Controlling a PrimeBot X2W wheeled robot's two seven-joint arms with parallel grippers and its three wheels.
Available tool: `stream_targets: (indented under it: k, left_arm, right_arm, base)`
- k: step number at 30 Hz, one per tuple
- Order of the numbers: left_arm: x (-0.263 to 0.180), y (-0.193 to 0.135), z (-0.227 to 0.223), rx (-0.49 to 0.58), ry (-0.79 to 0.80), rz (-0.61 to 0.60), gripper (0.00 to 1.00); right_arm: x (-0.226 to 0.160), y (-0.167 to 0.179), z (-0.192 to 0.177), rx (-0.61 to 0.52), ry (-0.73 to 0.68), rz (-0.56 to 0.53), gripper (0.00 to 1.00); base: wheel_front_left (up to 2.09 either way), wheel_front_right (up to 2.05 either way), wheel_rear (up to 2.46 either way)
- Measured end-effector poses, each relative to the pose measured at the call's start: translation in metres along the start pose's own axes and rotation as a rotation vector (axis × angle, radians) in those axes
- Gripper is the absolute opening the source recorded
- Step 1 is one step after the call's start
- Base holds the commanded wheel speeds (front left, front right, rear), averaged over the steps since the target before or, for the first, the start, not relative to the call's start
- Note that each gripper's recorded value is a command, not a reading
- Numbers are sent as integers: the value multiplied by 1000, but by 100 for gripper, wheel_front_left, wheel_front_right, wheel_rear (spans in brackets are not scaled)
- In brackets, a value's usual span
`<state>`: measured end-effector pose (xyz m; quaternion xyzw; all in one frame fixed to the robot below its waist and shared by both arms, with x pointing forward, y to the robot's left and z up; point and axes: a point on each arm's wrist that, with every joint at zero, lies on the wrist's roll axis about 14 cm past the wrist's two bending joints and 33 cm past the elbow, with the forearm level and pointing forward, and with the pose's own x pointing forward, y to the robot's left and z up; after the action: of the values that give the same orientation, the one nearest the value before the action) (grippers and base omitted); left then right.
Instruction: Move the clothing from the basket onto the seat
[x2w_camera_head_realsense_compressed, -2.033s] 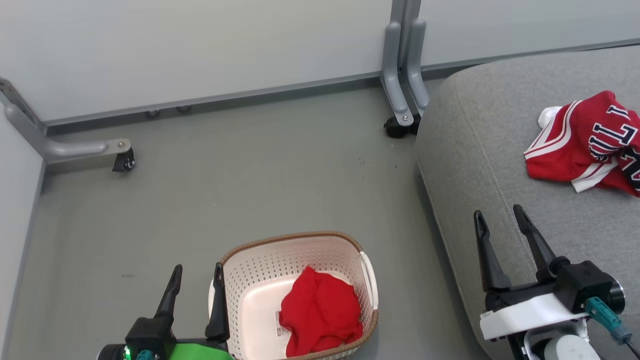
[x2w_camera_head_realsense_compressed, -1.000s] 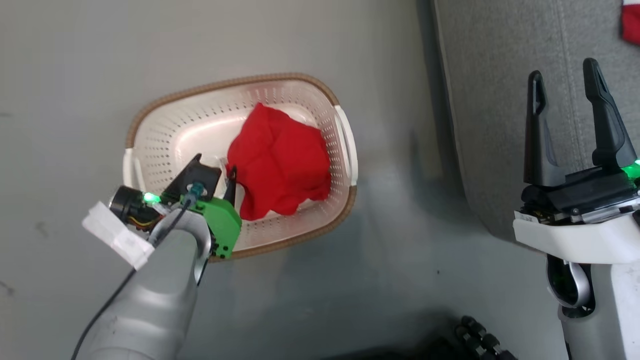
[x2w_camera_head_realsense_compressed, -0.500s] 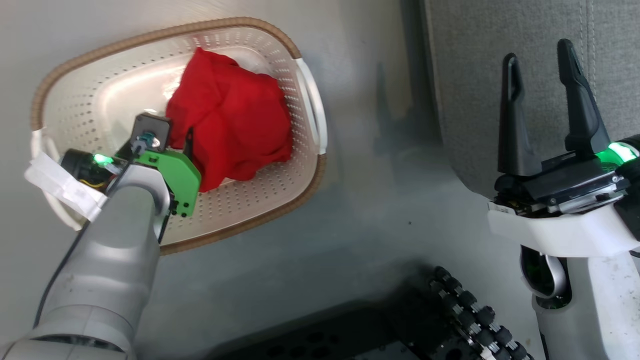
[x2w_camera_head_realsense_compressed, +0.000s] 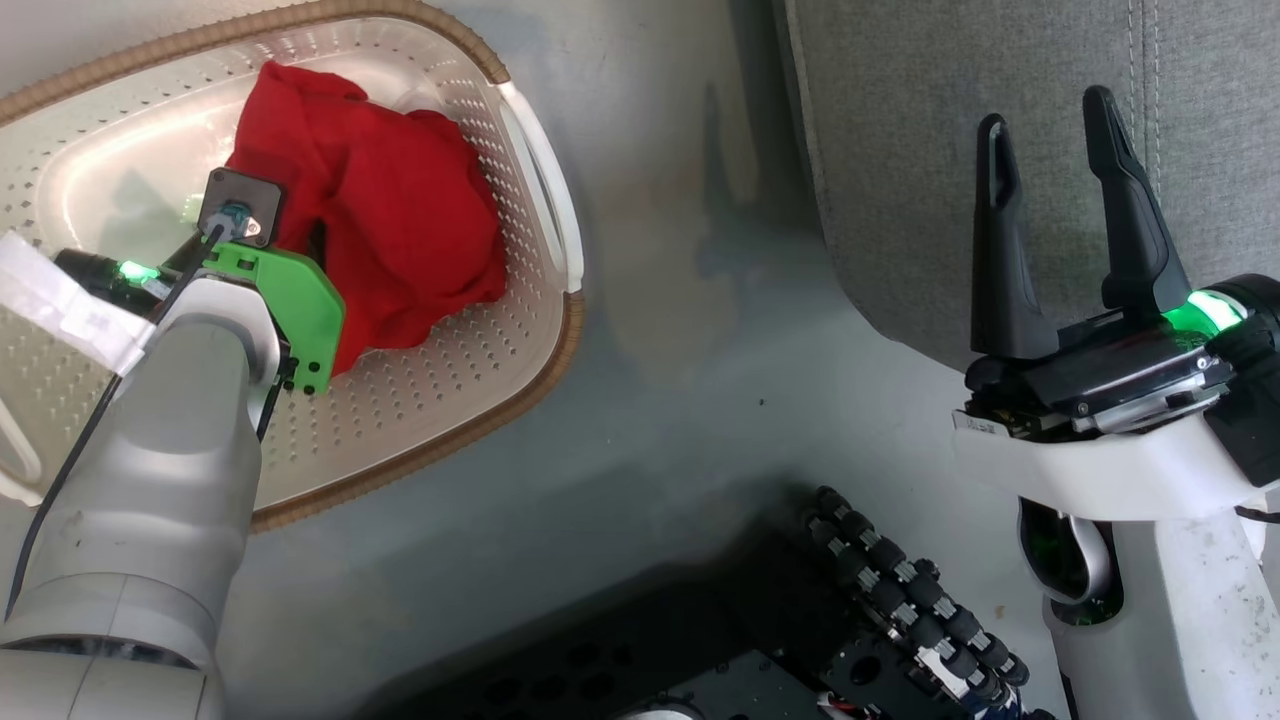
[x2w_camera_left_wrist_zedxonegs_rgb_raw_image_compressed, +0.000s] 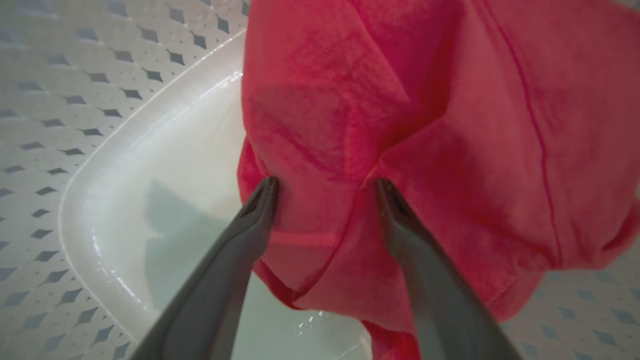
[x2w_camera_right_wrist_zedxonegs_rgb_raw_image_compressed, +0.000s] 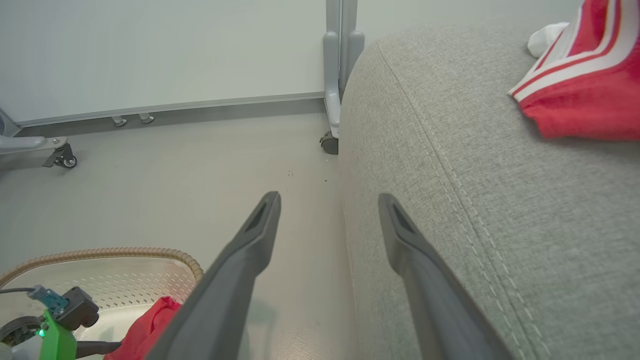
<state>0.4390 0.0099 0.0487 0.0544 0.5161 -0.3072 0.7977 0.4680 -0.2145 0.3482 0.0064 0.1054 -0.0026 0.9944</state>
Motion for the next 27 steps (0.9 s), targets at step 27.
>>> stream_targets:
  k: [27]
  left_arm:
    - [13, -25, -29, 77, 275, -91, 100]
  right_arm:
    - [-6, 16, -24, 32, 62, 30, 100]
  base:
    - [0, 0, 0]
